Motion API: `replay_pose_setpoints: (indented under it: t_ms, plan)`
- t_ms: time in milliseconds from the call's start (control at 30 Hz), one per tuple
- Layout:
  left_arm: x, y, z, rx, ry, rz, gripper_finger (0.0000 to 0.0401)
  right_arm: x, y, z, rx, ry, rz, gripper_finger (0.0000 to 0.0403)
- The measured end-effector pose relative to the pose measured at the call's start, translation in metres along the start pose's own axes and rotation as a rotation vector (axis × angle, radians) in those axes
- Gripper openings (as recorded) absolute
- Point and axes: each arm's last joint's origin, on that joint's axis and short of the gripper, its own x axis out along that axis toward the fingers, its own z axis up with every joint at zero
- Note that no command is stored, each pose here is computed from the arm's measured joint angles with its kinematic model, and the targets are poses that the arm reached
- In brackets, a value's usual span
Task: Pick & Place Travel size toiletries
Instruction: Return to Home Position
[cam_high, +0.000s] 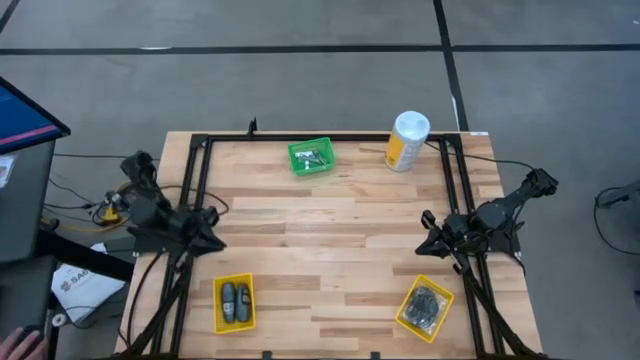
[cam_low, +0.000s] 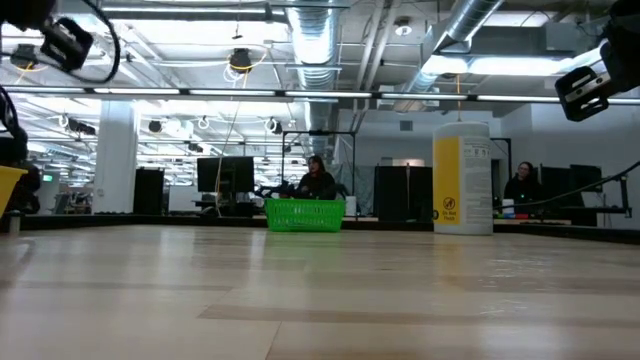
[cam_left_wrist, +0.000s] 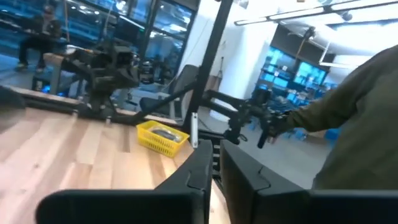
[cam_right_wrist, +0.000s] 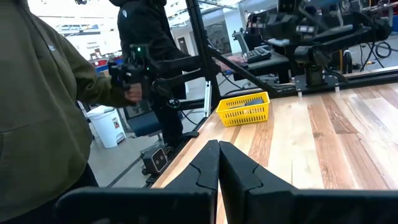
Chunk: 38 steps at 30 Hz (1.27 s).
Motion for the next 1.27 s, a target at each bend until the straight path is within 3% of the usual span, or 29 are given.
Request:
replay_pose_setpoints:
  t_ms: [167, 1267]
  plan:
    - [0.003, 0.004, -0.03, -0.018, -0.003, -0.02, 0.0006, 0.0, 0.0, 0.0, 0.0, -0.001, -0.005, 0.0]
    - [0.004, 0.004, -0.031, 0.007, -0.004, 0.01, 0.0008, 0.0, 0.0, 0.0, 0.0, -0.001, -0.005, 0.0]
